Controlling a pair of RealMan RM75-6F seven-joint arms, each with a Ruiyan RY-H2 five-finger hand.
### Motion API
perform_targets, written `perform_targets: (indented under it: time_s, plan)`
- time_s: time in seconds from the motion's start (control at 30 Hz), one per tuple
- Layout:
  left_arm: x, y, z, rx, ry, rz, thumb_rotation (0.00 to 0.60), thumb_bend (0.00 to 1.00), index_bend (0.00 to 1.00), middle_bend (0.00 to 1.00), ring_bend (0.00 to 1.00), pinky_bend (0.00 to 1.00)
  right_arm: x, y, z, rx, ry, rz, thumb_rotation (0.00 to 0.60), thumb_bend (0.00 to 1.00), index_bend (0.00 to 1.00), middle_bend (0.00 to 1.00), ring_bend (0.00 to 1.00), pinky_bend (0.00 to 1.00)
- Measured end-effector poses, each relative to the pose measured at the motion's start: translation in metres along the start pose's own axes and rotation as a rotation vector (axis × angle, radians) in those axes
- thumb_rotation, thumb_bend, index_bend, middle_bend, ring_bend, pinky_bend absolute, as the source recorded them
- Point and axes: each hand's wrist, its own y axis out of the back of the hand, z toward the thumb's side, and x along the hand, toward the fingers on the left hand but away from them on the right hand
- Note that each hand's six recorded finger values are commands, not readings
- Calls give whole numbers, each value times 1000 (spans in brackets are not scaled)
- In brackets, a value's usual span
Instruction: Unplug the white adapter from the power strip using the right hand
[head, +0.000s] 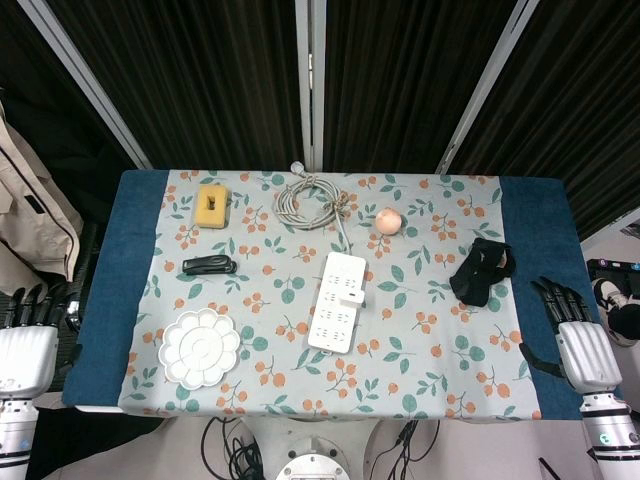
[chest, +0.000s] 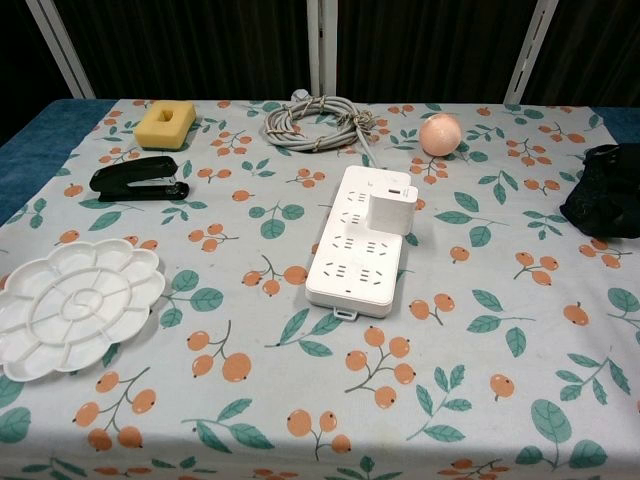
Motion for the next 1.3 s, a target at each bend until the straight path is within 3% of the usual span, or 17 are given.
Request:
perform_targets:
  time_s: [0.4, 0.6, 0.97, 1.13, 1.3]
  plan:
    - [-1, -2, 11, -13, -25, -11, 600, 216, 167, 105, 0, 0, -9, -1, 11, 3, 42, 15, 600, 177, 0, 0, 0, 0]
    - [9, -2, 36, -32, -112, -27, 600, 215, 222, 157, 40, 36, -25, -4, 31, 19, 110, 71, 600, 175, 0, 24, 0, 0]
    - [35, -8, 148, -59, -529, -91, 600, 217, 260, 216, 101, 119, -86, -13, 114, 172, 371, 213, 600, 174, 0, 73, 0, 52]
    - [41, -21, 217, -53, -736, -140, 600, 224, 232, 197, 101, 113, -112, -30, 165, 272, 505, 272, 600, 173, 0, 79, 0, 60]
    - [48, -32, 275, -35, -881, -168, 600, 224, 192, 171, 100, 107, -124, -54, 204, 349, 600, 318, 600, 173, 0, 79, 0, 60]
